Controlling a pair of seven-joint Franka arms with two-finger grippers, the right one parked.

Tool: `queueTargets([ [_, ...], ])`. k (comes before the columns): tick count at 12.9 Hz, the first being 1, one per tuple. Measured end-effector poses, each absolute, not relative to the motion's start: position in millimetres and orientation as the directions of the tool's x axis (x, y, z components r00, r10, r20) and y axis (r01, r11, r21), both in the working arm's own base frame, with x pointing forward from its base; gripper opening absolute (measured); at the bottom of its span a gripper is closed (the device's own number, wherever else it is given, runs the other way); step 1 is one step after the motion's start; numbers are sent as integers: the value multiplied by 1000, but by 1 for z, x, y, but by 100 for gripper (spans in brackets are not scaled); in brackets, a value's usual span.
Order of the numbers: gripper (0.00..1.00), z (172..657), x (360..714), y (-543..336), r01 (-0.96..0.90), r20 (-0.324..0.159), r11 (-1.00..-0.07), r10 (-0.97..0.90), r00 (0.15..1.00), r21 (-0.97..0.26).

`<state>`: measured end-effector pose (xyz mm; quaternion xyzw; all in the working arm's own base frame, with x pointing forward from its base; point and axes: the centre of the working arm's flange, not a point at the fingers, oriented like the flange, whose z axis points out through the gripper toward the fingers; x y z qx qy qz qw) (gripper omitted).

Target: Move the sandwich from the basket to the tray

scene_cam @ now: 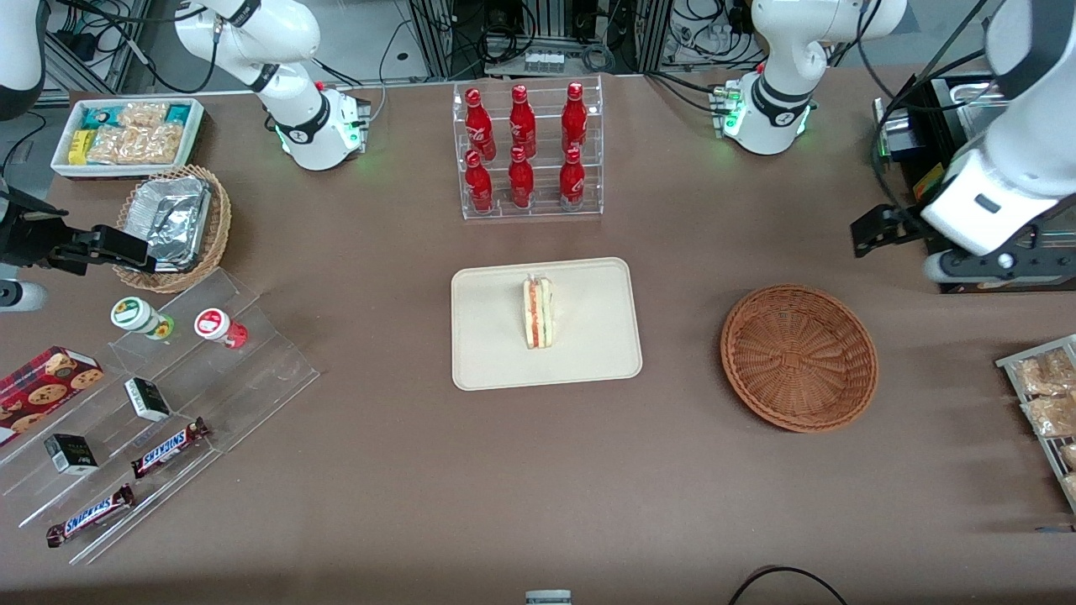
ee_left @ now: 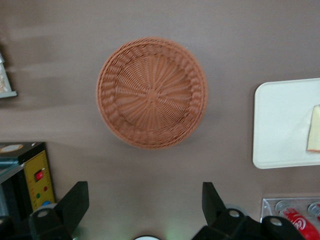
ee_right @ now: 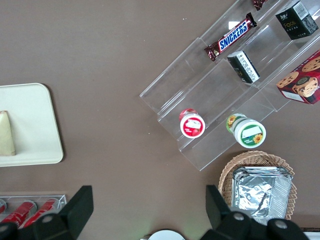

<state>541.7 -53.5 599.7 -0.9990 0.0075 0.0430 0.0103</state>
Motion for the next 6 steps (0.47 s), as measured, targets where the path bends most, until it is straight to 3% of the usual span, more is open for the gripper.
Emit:
queueTargets([
  [6,100,607,537,-34,-9,-62,-1000,-9,998,-9],
])
